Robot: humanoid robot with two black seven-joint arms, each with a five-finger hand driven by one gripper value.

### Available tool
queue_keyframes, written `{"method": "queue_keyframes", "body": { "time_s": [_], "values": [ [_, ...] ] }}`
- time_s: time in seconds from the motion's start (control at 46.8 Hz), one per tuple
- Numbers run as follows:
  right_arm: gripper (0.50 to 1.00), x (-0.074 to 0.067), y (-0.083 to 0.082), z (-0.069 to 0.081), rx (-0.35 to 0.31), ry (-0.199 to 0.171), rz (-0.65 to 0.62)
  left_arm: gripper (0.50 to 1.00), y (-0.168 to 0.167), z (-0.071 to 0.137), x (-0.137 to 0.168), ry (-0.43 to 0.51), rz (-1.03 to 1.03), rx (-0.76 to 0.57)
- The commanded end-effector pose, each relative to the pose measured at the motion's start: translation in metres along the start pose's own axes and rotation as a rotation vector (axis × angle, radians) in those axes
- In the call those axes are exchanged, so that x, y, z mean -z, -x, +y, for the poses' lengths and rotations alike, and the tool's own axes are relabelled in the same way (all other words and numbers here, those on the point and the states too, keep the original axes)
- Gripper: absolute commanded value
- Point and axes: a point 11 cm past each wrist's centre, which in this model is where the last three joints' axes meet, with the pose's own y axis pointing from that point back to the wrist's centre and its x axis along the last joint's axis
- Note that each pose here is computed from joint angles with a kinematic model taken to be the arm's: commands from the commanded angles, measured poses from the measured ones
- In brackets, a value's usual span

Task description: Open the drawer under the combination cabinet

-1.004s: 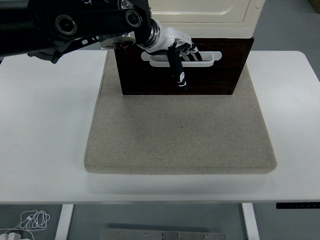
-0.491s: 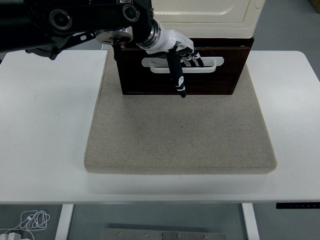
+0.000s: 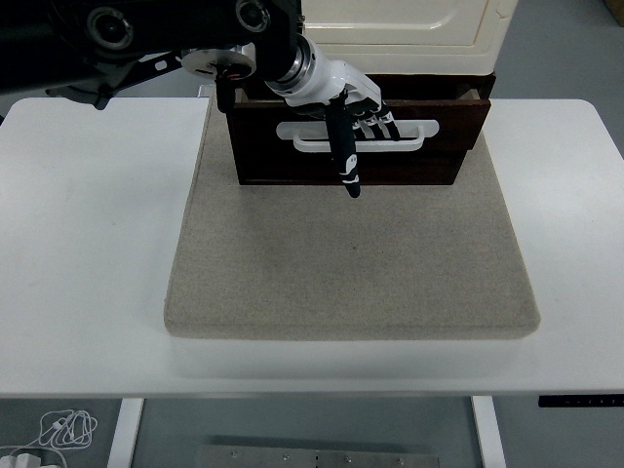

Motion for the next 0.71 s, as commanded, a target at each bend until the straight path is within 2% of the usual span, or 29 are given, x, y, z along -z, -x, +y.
{"method": "queue_keyframes", "body": {
  "time_s": [0.0, 0.684],
  "values": [
    [0.926, 0.000, 0.000, 0.000, 0.000, 0.000, 0.000, 1.000, -0.001, 0.002, -0.002, 0.003, -0.007, 0.001],
    [0.926, 0.000, 0.000, 0.000, 0.000, 0.000, 0.000, 1.000, 0.010, 0.004, -0.012, 0.023, -0.043, 0.049]
  ]
}}
